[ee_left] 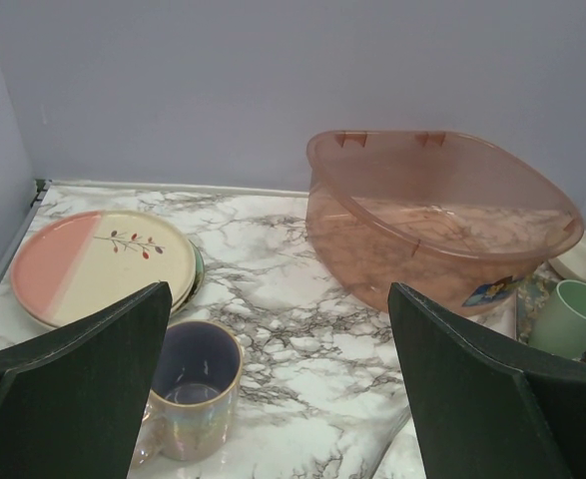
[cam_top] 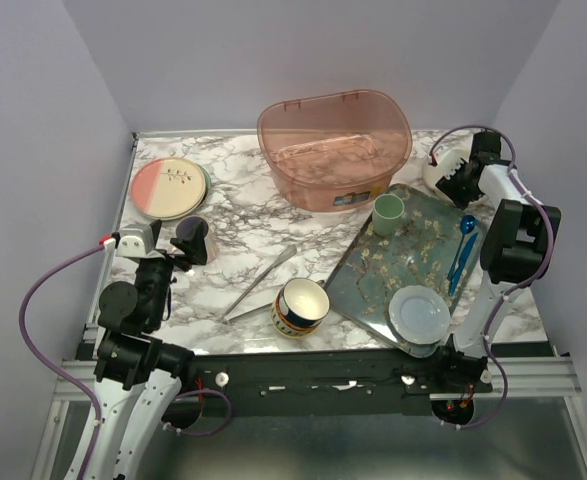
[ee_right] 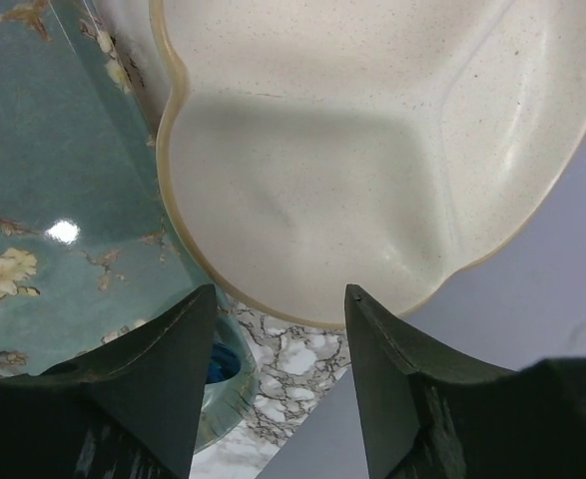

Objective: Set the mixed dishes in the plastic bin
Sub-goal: Pick up the plate at the center of the board.

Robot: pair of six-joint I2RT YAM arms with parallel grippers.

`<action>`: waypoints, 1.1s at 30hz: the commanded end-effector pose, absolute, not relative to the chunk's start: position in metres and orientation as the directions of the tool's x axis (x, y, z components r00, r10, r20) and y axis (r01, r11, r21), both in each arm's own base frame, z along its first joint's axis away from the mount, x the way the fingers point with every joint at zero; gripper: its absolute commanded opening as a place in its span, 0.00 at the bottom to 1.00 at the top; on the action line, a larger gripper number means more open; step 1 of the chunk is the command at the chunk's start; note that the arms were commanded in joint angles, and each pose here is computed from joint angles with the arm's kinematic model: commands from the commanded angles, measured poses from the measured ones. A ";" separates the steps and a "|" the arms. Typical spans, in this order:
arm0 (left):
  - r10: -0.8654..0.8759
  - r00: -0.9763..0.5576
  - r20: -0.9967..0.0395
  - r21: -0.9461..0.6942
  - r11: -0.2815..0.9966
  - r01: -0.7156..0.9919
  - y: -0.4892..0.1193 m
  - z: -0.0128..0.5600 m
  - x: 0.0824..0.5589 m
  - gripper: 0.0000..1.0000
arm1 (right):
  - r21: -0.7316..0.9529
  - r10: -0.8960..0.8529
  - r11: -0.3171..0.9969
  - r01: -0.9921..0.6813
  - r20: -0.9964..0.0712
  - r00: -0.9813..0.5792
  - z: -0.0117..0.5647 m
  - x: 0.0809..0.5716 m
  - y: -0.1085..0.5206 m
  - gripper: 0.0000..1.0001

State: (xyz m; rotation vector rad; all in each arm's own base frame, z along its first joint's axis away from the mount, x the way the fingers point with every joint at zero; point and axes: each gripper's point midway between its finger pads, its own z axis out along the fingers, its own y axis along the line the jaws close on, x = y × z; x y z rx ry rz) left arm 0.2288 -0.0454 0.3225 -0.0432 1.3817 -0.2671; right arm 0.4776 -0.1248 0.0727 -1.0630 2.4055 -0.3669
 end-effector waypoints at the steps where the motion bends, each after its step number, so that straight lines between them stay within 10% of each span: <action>1: -0.208 0.192 -0.959 -0.179 0.971 0.158 -0.043 0.331 0.228 0.99 | -0.389 -0.743 0.668 -0.634 -0.298 -0.600 0.063 0.476 -0.127 0.62; 33: -0.203 0.185 -0.961 -0.177 0.973 0.152 -0.043 0.329 0.231 0.99 | -0.441 -0.777 0.616 -0.653 -0.202 -0.596 0.058 0.494 -0.149 0.47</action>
